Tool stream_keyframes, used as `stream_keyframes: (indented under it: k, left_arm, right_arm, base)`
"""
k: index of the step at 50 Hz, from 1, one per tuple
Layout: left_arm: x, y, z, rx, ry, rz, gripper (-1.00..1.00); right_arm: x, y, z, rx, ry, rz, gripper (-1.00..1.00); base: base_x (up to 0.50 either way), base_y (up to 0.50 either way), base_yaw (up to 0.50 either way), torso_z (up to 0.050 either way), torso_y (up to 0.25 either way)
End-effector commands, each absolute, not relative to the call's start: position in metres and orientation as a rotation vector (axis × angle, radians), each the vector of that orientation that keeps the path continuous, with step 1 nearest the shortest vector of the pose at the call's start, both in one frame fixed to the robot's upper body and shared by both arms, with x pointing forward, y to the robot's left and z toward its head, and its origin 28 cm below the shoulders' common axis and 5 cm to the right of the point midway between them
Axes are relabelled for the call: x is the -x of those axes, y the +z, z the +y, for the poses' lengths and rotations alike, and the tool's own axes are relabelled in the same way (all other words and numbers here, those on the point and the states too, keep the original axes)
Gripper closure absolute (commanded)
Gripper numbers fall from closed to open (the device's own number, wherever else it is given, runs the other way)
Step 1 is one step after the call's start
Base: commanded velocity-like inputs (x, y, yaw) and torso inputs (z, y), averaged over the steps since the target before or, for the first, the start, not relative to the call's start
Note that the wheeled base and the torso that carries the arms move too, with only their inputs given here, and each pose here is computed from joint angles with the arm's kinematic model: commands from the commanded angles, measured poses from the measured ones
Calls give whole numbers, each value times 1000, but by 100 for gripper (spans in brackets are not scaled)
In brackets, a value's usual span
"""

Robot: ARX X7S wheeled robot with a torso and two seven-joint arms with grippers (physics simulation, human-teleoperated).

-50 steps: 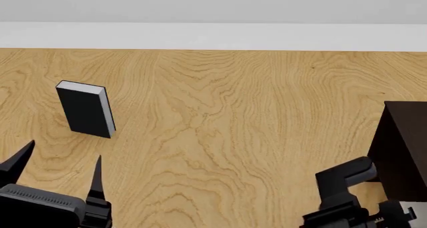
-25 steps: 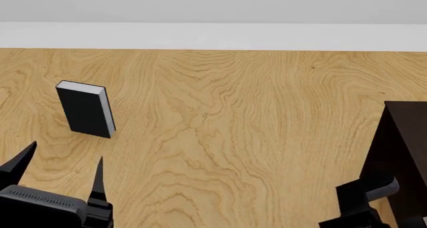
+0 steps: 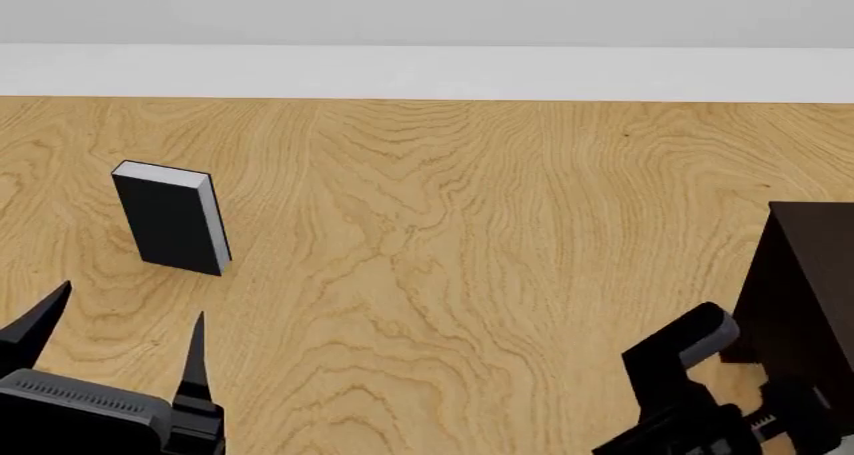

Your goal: Pick up the book on the right and place it on the cabinet shelf.

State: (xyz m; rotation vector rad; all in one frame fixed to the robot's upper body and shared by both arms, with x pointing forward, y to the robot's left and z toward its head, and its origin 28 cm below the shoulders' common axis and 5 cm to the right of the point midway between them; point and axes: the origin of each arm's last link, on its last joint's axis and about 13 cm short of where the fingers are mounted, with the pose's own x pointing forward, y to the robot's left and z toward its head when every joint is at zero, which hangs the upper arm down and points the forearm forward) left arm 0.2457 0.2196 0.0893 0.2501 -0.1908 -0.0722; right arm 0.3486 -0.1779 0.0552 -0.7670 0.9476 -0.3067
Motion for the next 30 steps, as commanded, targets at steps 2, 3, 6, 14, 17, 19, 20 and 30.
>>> stream_keyframes:
  k: [2, 3, 6, 14, 17, 19, 20, 30]
  left_arm:
    - [-246, 89, 220, -248, -72, -191, -100]
    - [-246, 89, 220, -248, -73, -191, -100]
    - [-246, 89, 219, -247, -73, -191, -100]
    - [-246, 89, 220, -246, -72, -192, -100]
    - [-246, 90, 220, -248, -74, -193, -100]
    - [-245, 90, 220, -248, -73, -194, -100]
    - [-245, 90, 220, -248, -72, -195, -100]
    - [-242, 94, 220, -243, -64, -211, -100]
  right_arm:
    - [-354, 55, -163, 811, -239, 899, -100]
    - [-355, 56, -161, 811, -237, 895, -100]
    - [-356, 57, -159, 811, -224, 881, -100]
    - [-361, 66, -147, 750, -203, 775, -100]
    - [-358, 68, -145, 705, -196, 737, -100]
    - [-355, 69, -144, 676, -194, 717, -100]
    - [-354, 70, -143, 664, -191, 707, -100]
    - [-331, 75, -132, 505, -194, 518, -100]
  base:
    - [0, 0, 0, 0, 0]
    - [0, 0, 0, 0, 0]
    - [0, 0, 0, 0, 0]
    - [0, 0, 0, 0, 0]
    - [0, 0, 0, 0, 0]
    - [0, 0, 0, 0, 0]
    - [0, 0, 0, 0, 0]
    - [0, 0, 0, 0, 0]
